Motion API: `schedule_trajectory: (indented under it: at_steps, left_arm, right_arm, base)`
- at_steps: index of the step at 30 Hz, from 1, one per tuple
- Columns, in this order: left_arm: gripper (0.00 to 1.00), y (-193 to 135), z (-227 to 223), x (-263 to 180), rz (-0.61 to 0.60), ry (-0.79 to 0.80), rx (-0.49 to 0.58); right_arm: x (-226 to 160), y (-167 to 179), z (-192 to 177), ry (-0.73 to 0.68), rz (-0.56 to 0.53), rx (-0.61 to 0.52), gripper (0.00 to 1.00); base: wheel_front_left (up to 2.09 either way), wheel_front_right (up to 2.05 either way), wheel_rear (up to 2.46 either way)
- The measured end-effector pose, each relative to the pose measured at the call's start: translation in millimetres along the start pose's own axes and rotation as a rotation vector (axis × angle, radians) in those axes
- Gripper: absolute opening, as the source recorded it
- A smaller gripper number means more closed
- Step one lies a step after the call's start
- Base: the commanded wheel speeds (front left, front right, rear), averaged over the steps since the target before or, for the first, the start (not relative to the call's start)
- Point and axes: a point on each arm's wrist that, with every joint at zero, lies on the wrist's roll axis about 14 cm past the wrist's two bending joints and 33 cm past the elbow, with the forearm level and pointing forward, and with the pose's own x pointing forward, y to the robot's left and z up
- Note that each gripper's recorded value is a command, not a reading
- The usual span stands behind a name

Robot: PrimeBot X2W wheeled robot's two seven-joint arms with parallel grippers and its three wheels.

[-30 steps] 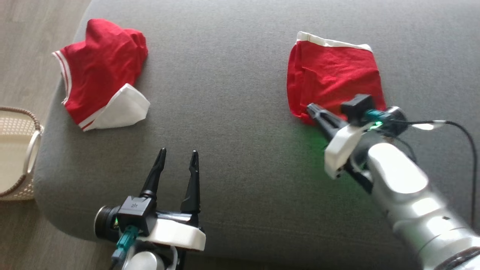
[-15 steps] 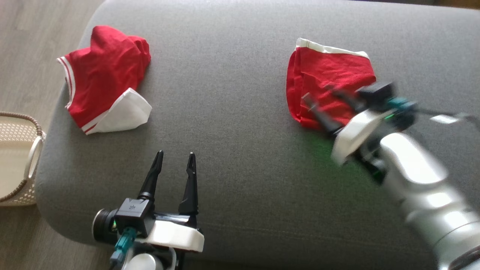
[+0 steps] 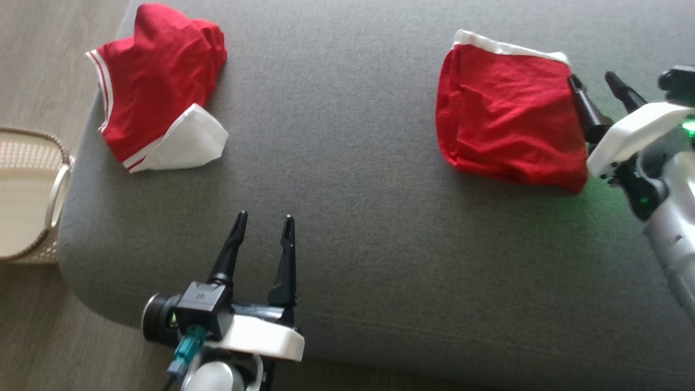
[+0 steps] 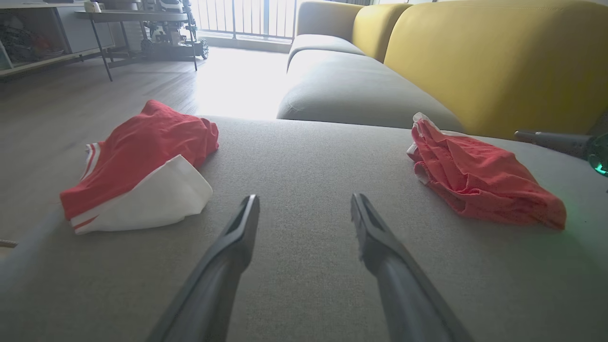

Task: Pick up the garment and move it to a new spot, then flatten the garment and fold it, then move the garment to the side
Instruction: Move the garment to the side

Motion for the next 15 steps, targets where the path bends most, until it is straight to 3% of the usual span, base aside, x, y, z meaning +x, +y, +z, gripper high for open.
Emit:
schedule_trajectory:
  at_steps: [11, 12, 13, 14, 15]
  left_arm:
    - [1.00, 4.5, -6.5, 8.1, 0.010, 0.018, 0.019]
    - [1.00, 4.2, -5.6, 10.0, 0.008, 0.015, 0.020]
    - [1.00, 3.6, -4.7, 11.5, 0.006, 0.011, 0.022]
    - [1.00, 3.0, -4.0, 12.7, 0.003, 0.008, 0.025]
    - [1.00, 2.1, -2.9, 14.0, -0.001, 0.003, 0.029]
  right_arm:
    - [6.4, 4.6, -45.1, 0.209, 0.053, 0.063, 1.00]
    - [4.5, 3.6, -51.0, 0.227, 0.053, 0.063, 0.88]
    - [2.6, 2.8, -55.8, 0.244, 0.054, 0.059, 0.66]
    - [0.9, 2.3, -58.8, 0.252, 0.055, 0.061, 0.33]
    - [-0.2, 1.8, -61.0, 0.261, 0.055, 0.066, 0.09]
  base:
    - [0.00, 0.00, 0.00]
    - [0.00, 0.00, 0.00]
    - [0.00, 0.00, 0.00]
    - [0.00, 0.00, 0.00]
    - [0.00, 0.00, 0.00]
